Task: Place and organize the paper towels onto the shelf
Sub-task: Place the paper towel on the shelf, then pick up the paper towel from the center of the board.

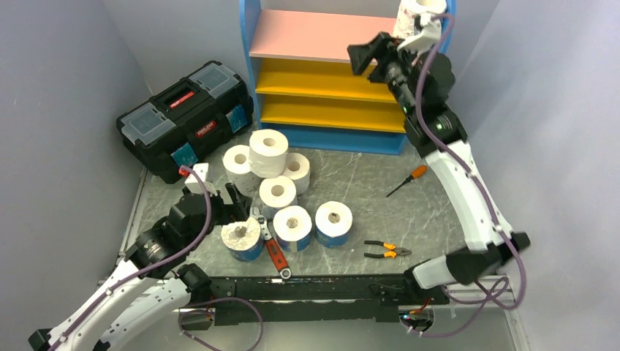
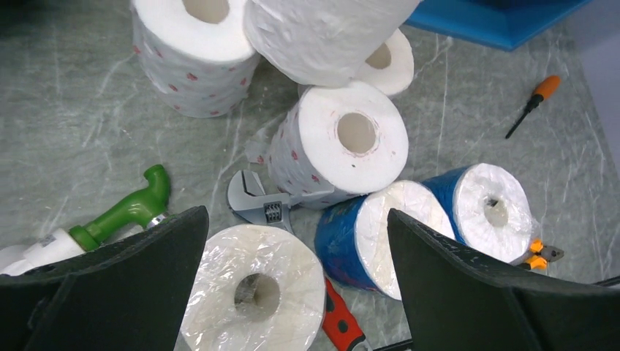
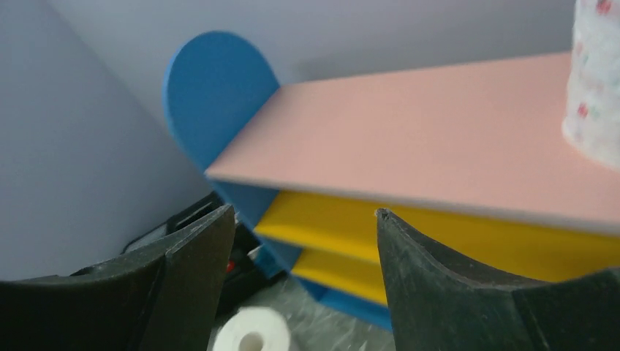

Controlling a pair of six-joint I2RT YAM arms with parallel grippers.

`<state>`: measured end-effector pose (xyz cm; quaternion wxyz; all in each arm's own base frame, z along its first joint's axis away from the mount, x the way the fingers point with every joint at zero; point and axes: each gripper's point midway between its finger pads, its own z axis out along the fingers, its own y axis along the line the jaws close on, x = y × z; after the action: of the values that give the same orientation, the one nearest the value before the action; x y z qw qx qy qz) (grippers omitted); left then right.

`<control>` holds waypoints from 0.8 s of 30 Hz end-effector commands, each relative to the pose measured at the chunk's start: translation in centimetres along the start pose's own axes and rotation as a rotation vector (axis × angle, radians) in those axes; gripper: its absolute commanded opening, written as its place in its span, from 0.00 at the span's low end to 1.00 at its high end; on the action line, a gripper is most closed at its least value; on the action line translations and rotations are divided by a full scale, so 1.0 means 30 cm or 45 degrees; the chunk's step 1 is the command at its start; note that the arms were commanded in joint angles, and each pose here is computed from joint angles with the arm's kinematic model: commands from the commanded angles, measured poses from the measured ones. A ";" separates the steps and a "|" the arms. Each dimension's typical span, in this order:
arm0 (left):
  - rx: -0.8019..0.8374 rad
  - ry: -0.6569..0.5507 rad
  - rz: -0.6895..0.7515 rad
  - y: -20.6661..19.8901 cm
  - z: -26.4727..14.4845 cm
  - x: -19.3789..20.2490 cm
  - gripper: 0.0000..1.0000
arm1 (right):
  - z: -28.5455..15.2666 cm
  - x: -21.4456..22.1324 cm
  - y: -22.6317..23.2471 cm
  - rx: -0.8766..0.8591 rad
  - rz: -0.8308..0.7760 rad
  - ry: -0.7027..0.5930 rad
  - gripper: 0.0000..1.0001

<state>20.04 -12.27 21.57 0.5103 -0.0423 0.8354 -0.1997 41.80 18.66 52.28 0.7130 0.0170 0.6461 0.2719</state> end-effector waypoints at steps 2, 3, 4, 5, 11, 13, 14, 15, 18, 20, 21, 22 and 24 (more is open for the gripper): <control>-0.073 -0.121 -0.035 0.044 -0.058 -0.082 0.99 | -0.146 0.201 0.114 -0.193 0.172 0.195 0.73; -0.083 -0.128 -0.037 0.051 -0.065 -0.085 0.99 | -0.169 0.268 0.113 -0.182 0.170 0.273 0.73; -0.089 -0.138 -0.040 0.056 -0.071 -0.092 0.99 | -0.196 0.332 0.123 -0.174 0.167 0.347 0.73; -0.097 -0.144 -0.046 0.061 -0.076 -0.096 0.99 | -0.222 0.392 0.122 -0.162 0.155 0.416 0.73; -0.120 -0.141 -0.078 0.087 -0.075 -0.065 0.99 | -0.416 0.684 -0.013 0.097 0.081 0.676 0.74; -0.122 -0.138 -0.083 0.095 -0.075 -0.052 0.99 | -0.489 0.760 -0.087 0.195 0.073 0.727 0.74; -0.125 -0.137 -0.087 0.100 -0.074 -0.046 0.99 | -0.521 0.788 -0.113 0.217 0.071 0.741 0.74; -0.131 -0.132 -0.090 0.106 -0.074 -0.037 0.99 | -0.556 0.816 -0.133 0.226 0.077 0.755 0.74; -0.141 -0.113 -0.094 0.120 -0.073 -0.011 0.99 | -0.637 0.881 -0.131 0.149 0.121 0.802 0.74; -0.149 -0.100 -0.104 0.128 -0.071 0.005 1.00 | -0.679 0.915 -0.134 0.129 0.151 0.832 0.74; -0.154 -0.088 -0.104 0.131 -0.067 0.017 0.99 | -0.696 0.928 -0.143 0.136 0.164 0.837 0.74; -0.158 -0.075 -0.106 0.134 -0.061 0.030 0.99 | -0.709 0.945 -0.152 0.145 0.173 0.847 0.74; -0.162 -0.042 -0.107 0.135 -0.046 0.058 0.99 | -0.735 0.992 -0.173 0.171 0.182 0.892 0.74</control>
<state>18.61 -8.45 20.43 0.5257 -0.1022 0.8277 -0.1675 24.26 18.89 20.51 0.4354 -0.0008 0.8656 0.2471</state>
